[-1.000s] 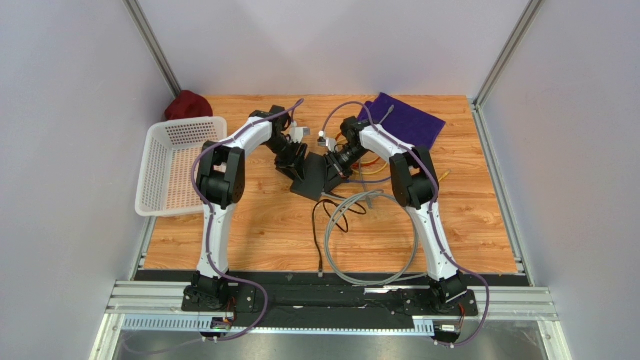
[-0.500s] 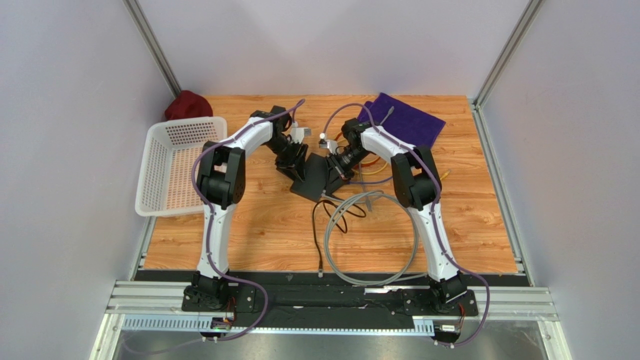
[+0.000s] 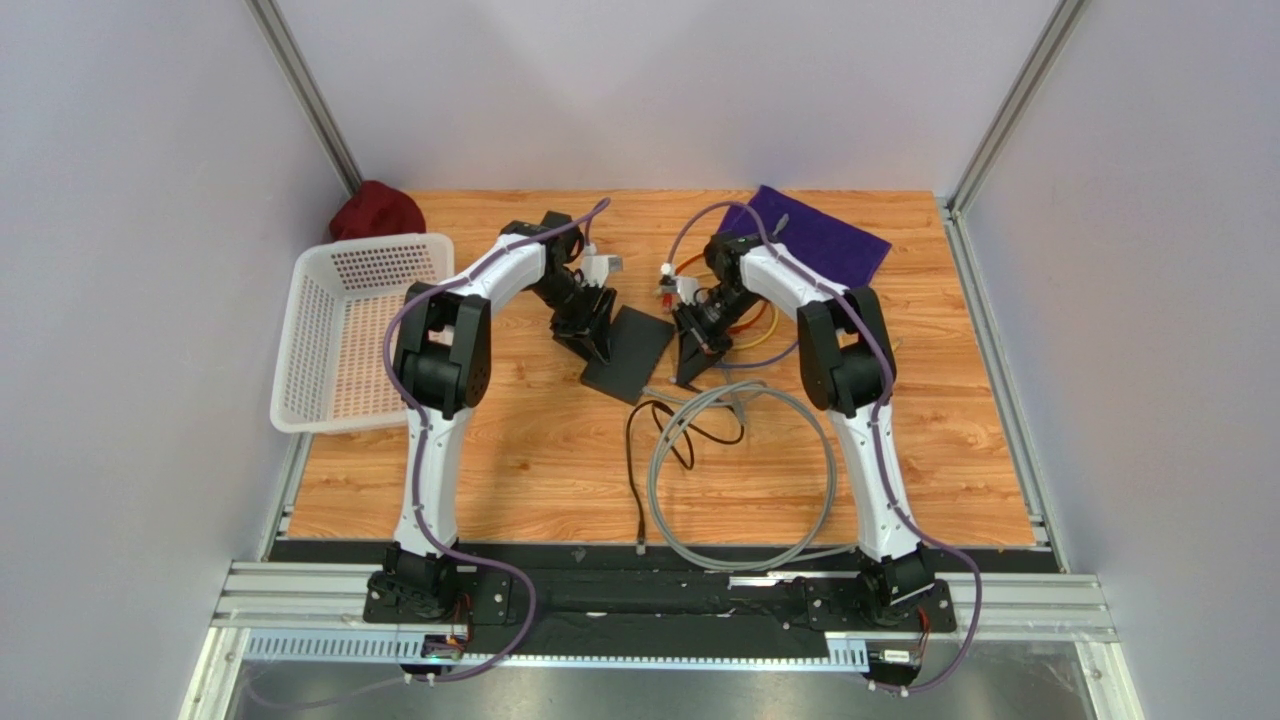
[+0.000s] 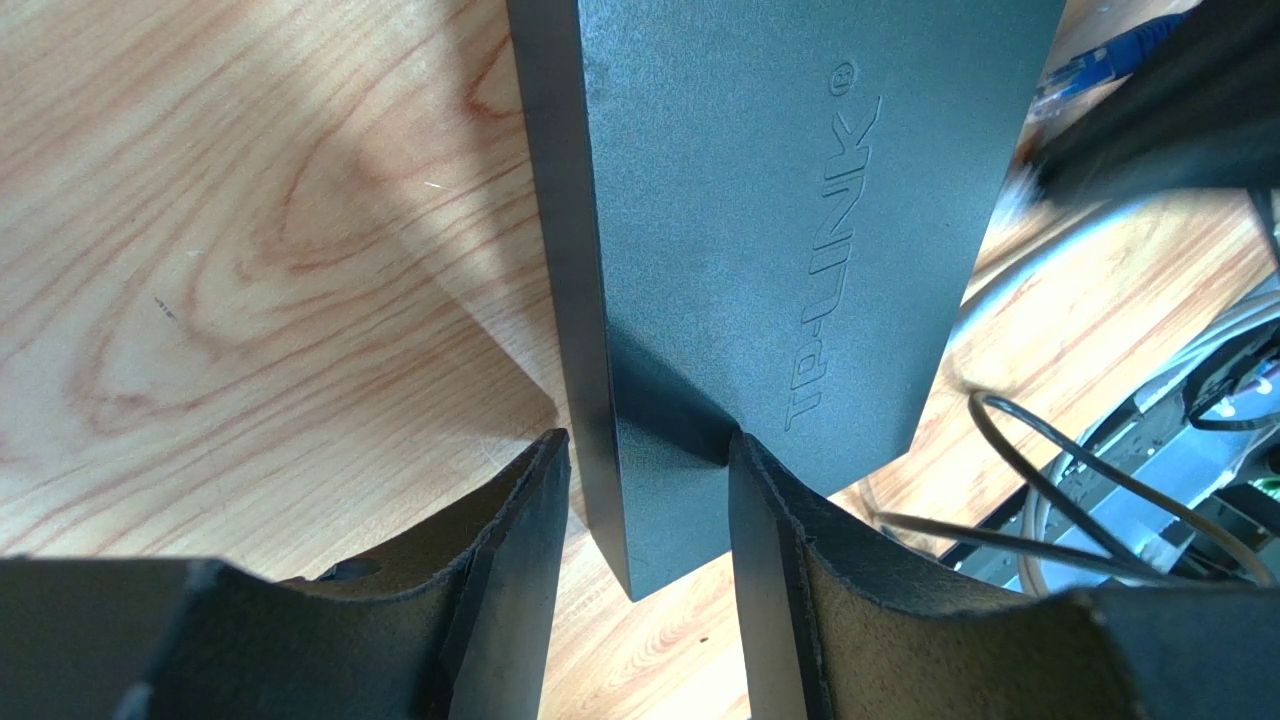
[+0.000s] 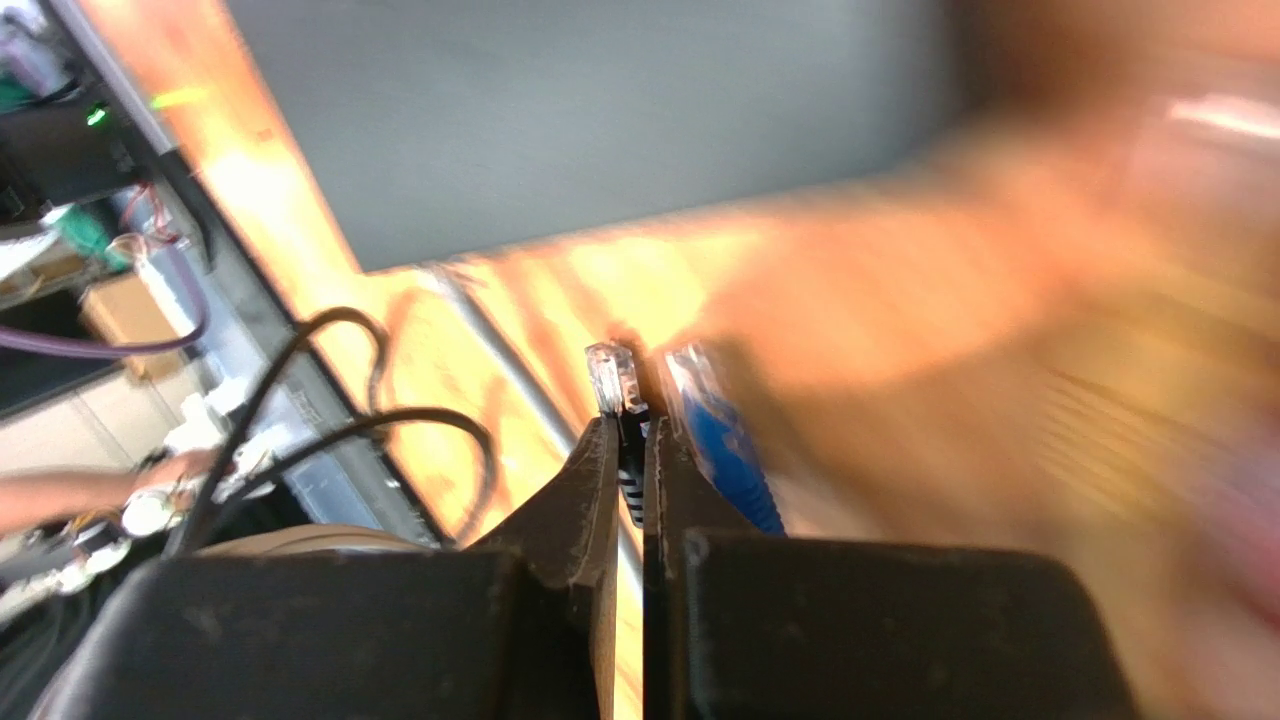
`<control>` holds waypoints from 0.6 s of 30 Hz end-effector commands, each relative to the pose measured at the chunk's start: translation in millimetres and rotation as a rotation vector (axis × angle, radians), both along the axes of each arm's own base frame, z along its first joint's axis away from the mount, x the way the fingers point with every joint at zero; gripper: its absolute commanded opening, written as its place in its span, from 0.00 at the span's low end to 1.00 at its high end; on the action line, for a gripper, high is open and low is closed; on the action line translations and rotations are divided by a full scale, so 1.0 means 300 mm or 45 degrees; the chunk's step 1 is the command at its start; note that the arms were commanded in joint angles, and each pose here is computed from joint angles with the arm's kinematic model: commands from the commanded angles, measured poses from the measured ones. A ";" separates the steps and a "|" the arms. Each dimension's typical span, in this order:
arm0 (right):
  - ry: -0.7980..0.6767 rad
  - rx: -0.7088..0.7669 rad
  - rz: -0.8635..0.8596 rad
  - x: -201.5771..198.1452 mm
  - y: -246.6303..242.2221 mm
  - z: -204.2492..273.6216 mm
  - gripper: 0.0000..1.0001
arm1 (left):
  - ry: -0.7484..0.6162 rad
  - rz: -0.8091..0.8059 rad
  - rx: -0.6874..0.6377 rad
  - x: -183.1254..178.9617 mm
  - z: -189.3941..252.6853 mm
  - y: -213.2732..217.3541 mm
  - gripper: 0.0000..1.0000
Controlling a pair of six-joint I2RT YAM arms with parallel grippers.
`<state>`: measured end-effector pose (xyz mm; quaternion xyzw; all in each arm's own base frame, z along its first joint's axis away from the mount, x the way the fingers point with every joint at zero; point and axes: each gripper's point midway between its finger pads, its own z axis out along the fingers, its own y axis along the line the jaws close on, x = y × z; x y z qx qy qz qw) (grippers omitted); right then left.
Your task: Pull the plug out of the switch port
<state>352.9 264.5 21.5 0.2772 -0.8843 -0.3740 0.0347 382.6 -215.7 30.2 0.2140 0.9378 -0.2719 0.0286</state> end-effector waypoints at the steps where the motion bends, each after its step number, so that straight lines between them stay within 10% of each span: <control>1: -0.269 -0.292 -0.060 0.201 -0.246 -0.079 0.00 | 0.005 -0.065 0.199 -0.028 -0.114 0.080 0.50; 18: -0.612 -0.325 -0.278 0.466 -0.451 0.145 0.00 | 0.017 -0.079 0.197 -0.051 -0.112 0.087 0.51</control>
